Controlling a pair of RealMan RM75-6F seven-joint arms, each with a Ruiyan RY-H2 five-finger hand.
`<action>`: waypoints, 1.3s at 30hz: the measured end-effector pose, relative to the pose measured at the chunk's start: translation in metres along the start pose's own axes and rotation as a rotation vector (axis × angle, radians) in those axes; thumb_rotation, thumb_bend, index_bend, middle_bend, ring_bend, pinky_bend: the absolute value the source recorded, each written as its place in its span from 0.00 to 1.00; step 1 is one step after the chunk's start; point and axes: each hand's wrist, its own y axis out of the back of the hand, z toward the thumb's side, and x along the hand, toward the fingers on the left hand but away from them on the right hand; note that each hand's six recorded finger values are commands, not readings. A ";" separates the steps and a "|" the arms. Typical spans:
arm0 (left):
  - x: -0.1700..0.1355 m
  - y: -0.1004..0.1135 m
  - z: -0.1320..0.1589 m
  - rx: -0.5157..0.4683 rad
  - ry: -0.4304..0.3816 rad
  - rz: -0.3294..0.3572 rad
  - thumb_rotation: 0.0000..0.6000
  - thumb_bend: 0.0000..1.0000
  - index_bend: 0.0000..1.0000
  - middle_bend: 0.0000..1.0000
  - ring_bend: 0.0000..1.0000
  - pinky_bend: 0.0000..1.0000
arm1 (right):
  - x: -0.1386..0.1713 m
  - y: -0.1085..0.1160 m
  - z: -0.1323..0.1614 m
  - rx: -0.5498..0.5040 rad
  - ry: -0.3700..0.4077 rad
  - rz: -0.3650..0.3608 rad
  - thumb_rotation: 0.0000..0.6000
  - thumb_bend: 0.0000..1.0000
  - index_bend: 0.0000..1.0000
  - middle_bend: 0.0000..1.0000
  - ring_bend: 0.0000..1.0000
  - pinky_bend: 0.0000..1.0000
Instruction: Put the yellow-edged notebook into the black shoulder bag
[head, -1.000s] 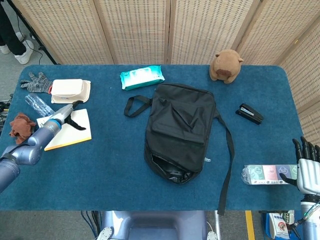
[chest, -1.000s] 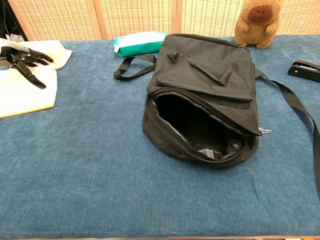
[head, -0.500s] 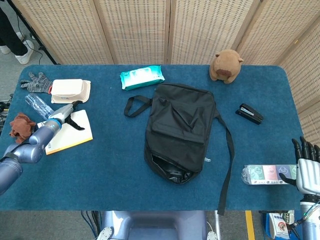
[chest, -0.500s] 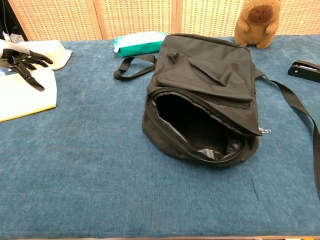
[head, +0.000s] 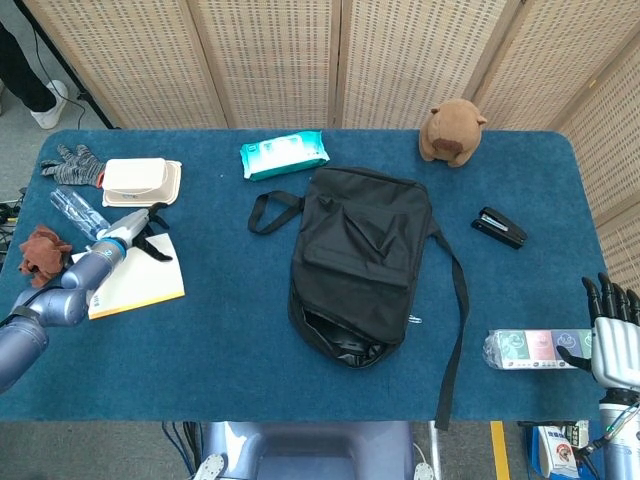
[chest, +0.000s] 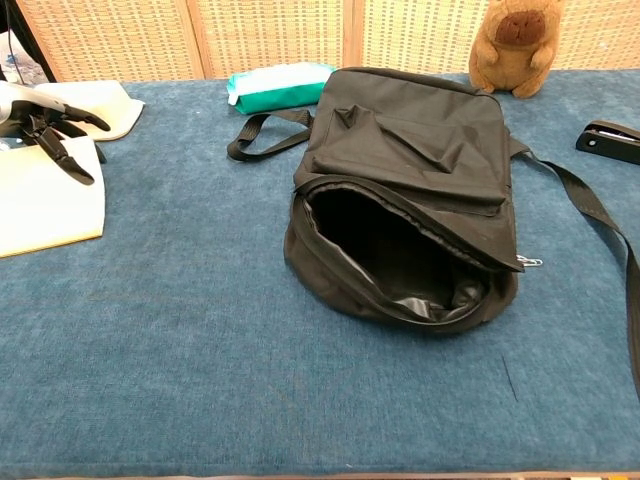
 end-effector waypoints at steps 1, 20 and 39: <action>0.000 0.000 0.000 0.007 -0.001 -0.003 1.00 0.25 0.51 0.57 0.53 0.74 | 0.000 0.000 0.000 0.000 0.000 -0.001 1.00 0.00 0.00 0.00 0.00 0.00; -0.019 -0.014 0.024 0.117 -0.109 -0.026 1.00 0.63 0.87 0.77 0.66 0.82 | 0.001 0.005 -0.001 -0.011 -0.003 -0.013 1.00 0.00 0.00 0.00 0.00 0.00; -0.048 0.002 0.047 0.209 -0.265 0.110 1.00 0.64 0.87 0.78 0.66 0.82 | -0.004 -0.004 0.013 -0.037 0.048 0.032 1.00 0.00 0.00 0.00 0.00 0.00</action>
